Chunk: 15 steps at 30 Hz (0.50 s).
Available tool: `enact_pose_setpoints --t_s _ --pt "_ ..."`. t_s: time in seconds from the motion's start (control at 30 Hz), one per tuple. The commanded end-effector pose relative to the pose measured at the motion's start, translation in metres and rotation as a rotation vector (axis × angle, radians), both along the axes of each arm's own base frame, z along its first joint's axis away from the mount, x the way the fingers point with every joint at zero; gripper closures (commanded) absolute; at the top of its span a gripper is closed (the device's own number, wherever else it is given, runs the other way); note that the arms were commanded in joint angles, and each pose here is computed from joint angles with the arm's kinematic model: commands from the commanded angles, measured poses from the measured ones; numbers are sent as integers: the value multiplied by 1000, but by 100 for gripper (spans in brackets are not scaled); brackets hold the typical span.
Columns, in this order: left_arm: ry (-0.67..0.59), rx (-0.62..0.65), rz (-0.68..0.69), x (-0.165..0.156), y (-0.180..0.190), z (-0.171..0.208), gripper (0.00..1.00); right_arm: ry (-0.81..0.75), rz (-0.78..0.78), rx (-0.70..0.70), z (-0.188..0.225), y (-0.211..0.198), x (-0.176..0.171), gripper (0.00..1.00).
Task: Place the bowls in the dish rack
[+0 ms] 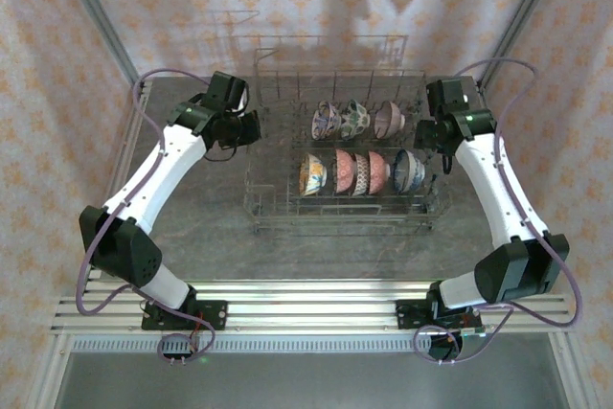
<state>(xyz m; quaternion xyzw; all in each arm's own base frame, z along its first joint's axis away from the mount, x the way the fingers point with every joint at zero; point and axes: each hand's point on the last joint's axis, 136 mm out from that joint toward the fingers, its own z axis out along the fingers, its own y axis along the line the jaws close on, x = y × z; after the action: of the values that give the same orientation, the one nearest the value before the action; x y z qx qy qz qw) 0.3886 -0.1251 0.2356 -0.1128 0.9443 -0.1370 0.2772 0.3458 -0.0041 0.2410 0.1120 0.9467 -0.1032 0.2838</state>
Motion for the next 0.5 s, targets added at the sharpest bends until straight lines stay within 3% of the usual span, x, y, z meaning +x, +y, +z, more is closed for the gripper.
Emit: enact_pose_setpoints --t_s 0.0,0.47 --pt "-36 86 114 -1 36 14 94 -20 5 -5 9 -1 7 22" --pt "3 112 154 -8 86 11 93 -45 -20 10 15 -12 12 21"
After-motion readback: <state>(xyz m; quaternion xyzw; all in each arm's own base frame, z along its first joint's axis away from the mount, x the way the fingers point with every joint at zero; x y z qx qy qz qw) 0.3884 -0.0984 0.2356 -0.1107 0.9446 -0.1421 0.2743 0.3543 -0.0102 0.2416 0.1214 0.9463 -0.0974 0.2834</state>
